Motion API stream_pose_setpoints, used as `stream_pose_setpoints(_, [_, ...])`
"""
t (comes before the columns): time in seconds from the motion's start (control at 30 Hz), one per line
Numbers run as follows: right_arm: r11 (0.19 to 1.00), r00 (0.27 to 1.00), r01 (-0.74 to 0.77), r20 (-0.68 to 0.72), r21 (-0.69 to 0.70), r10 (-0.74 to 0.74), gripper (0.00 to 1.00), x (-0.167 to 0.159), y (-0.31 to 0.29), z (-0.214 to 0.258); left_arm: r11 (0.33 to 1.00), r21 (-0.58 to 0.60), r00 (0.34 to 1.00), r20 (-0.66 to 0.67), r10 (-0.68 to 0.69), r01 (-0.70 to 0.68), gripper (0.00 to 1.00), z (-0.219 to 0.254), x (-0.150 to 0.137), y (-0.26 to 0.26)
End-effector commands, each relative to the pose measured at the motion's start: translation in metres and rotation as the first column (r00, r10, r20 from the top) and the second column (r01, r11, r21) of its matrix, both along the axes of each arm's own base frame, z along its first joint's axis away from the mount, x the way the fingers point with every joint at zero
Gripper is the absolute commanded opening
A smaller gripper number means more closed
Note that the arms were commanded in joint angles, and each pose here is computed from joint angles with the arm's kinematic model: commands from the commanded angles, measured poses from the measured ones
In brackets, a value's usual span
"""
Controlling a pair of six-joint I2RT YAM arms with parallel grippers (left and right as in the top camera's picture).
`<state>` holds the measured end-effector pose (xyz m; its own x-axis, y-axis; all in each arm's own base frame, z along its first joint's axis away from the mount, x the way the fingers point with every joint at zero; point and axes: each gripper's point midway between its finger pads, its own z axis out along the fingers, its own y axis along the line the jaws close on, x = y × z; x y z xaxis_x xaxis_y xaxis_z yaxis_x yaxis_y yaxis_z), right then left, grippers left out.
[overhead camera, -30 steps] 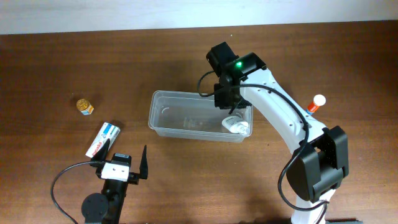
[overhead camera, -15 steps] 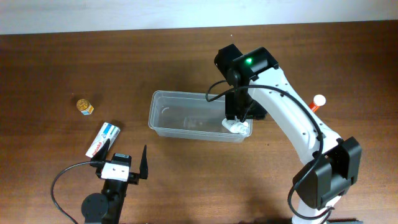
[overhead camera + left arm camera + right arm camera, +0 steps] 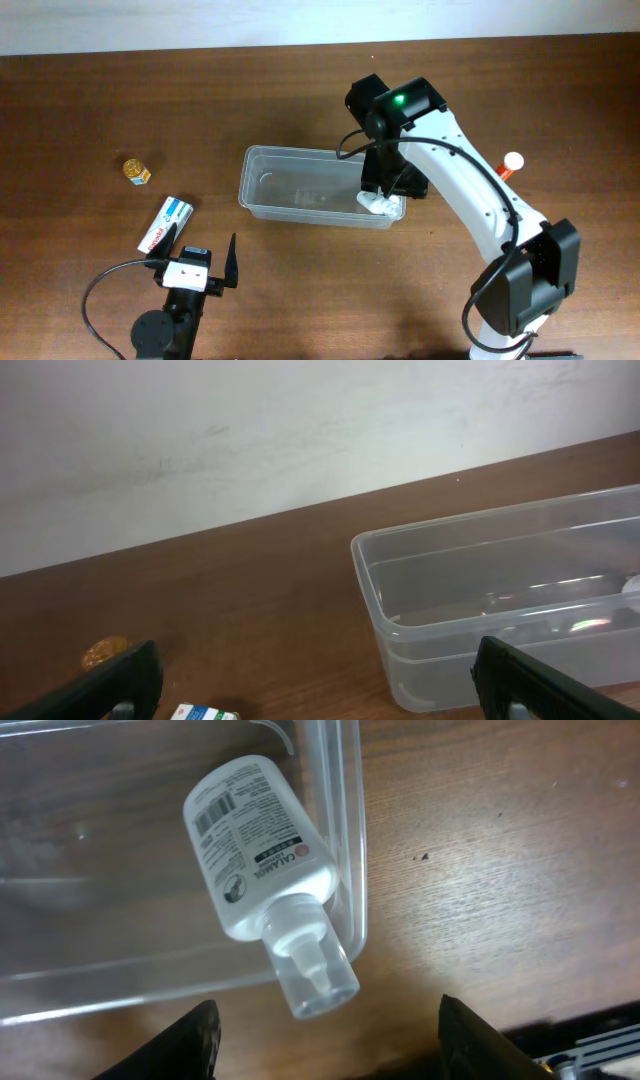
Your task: Pack container
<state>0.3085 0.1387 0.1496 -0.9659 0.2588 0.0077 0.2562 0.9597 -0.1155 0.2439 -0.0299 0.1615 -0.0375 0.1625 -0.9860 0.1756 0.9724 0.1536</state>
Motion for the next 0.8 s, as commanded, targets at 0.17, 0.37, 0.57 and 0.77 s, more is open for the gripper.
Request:
stream_pose_setpoints(0.17, [0.997,0.999,0.053,-0.008,0.049,-0.053,0.62,-0.004,0.008,-0.024,1.0,0.009,1.0,0.002,0.004,-0.004,0.99,-0.002,0.0,0.001])
stream_pose_setpoints(0.37, [0.996,0.998,0.07,-0.011,0.047,-0.069,0.62,-0.005,0.008,-0.025,1.0,0.009,1.0,0.002,0.004,-0.004,0.99,-0.002,0.0,0.001])
stream_pose_setpoints(0.57, [0.993,0.993,0.111,-0.039,0.029,-0.11,0.62,-0.013,0.005,-0.033,1.0,0.009,1.0,0.002,0.004,-0.004,0.99,-0.002,0.0,0.001])
stream_pose_setpoints(0.77, [0.992,0.99,0.127,-0.056,0.016,-0.126,0.62,-0.017,0.002,-0.043,1.0,0.009,1.0,0.002,0.004,-0.004,0.99,-0.002,0.0,0.001])
